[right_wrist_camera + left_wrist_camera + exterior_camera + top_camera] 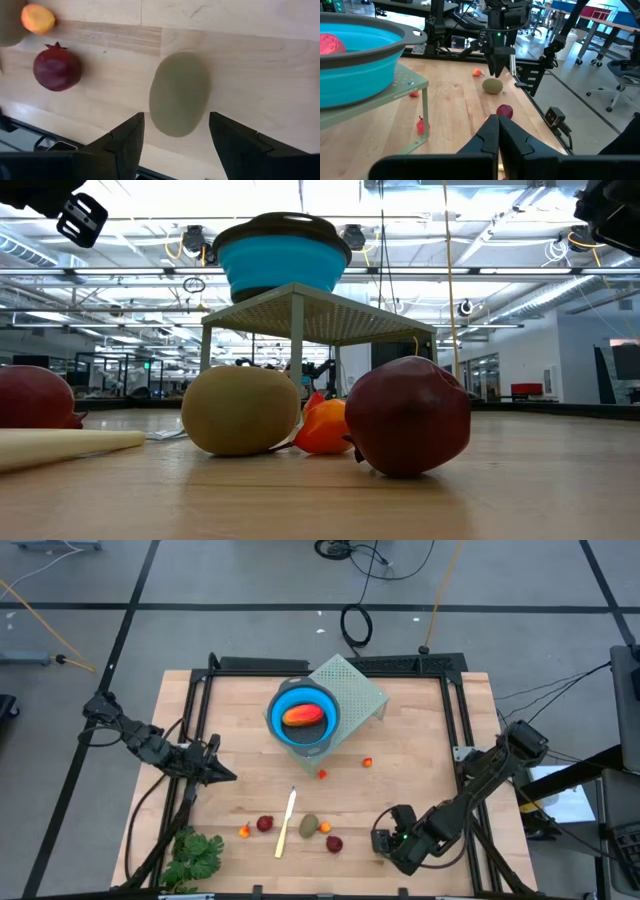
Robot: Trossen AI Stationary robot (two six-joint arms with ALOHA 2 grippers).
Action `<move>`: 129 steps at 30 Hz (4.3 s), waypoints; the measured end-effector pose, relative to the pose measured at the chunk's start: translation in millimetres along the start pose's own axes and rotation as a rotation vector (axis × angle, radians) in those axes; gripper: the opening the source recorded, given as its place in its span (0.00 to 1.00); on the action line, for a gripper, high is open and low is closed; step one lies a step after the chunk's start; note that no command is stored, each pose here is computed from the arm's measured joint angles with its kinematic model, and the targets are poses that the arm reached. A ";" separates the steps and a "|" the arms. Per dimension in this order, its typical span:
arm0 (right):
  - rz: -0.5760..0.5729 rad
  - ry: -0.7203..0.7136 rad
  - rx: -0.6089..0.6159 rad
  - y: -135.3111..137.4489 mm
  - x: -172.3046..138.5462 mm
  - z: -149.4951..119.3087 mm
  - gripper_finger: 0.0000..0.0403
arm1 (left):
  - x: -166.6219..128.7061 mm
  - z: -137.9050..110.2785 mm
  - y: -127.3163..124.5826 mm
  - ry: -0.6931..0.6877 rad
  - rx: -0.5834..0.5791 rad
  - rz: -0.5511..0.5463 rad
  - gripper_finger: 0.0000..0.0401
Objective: Pick & Place Fruit
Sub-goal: Put the kiwi into the blue strainer bowl
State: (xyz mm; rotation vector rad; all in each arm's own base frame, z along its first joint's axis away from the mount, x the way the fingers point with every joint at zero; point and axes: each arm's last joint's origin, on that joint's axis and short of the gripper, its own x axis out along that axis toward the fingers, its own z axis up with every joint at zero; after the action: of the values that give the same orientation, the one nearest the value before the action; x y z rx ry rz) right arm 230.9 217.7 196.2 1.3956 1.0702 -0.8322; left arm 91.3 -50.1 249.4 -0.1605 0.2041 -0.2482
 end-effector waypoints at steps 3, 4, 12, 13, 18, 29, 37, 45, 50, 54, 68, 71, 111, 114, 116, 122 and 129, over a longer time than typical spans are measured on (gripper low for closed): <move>-0.015 -0.012 -0.005 3.4 2.7 -3.2 0.54 | 0.0 0.0 0.0 0.000 -0.002 0.000 0.01; -0.023 -0.017 -0.006 4.0 4.0 -3.8 0.54 | 0.0 0.0 0.0 0.000 -0.002 0.000 0.02; -0.065 -0.048 -0.006 5.9 16.2 -7.4 0.54 | 0.0 0.1 0.0 -0.001 -0.003 0.000 0.04; -0.067 -0.050 -0.006 5.8 17.4 -7.4 0.54 | 0.0 0.1 0.0 -0.001 -0.003 0.000 0.04; -0.072 -0.057 -0.003 7.1 19.7 -5.1 0.54 | 0.0 0.0 0.0 0.000 -0.007 0.000 0.00; -0.089 -0.075 -0.028 10.1 20.1 2.2 0.54 | 0.0 0.0 0.0 0.000 -0.016 0.000 0.04; -0.106 -0.086 -0.044 8.9 19.9 3.7 0.53 | 0.0 0.0 0.0 0.000 -0.014 0.000 0.01; -0.105 -0.084 -0.059 7.4 21.7 4.6 0.54 | 0.0 0.0 0.0 0.000 -0.014 0.001 0.05; -0.114 -0.097 -0.062 4.5 23.4 6.6 0.54 | 0.0 0.0 0.0 -0.001 -0.012 0.001 0.01; -0.119 -0.099 -0.076 4.1 23.3 6.9 0.54 | 0.0 0.1 0.0 -0.001 -0.011 0.001 0.01; -0.164 -0.199 -0.063 -2.6 21.9 13.7 0.55 | 0.0 0.0 0.0 0.000 -0.011 0.001 0.00; -0.176 -0.207 -0.065 -3.6 21.7 14.5 0.55 | 0.0 0.2 0.0 -0.001 -0.011 0.001 0.02; -0.055 -0.223 -0.190 -0.4 23.0 4.8 0.56 | 0.0 0.9 -0.2 -0.008 -0.027 -0.001 0.04; -0.056 -0.224 -0.198 -0.3 23.0 4.9 0.56 | 0.0 0.9 -0.2 -0.008 -0.026 -0.001 0.01; -0.057 -0.222 -0.217 -0.2 22.9 4.9 0.56 | 0.0 1.0 -0.1 -0.010 -0.026 0.003 0.00; -0.051 -0.216 -0.244 0.6 22.9 4.2 0.56 | 0.0 2.1 -0.3 -0.021 -0.030 0.002 0.04; -0.024 -0.194 -0.313 3.7 23.3 1.7 0.56 | -0.1 3.5 -0.6 -0.034 -0.029 -0.001 0.03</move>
State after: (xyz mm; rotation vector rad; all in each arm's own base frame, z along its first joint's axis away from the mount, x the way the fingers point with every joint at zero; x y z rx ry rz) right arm 242.4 219.4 175.5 1.0205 1.0184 -0.7627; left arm 91.8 -50.2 252.9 -0.1935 0.1738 -0.2438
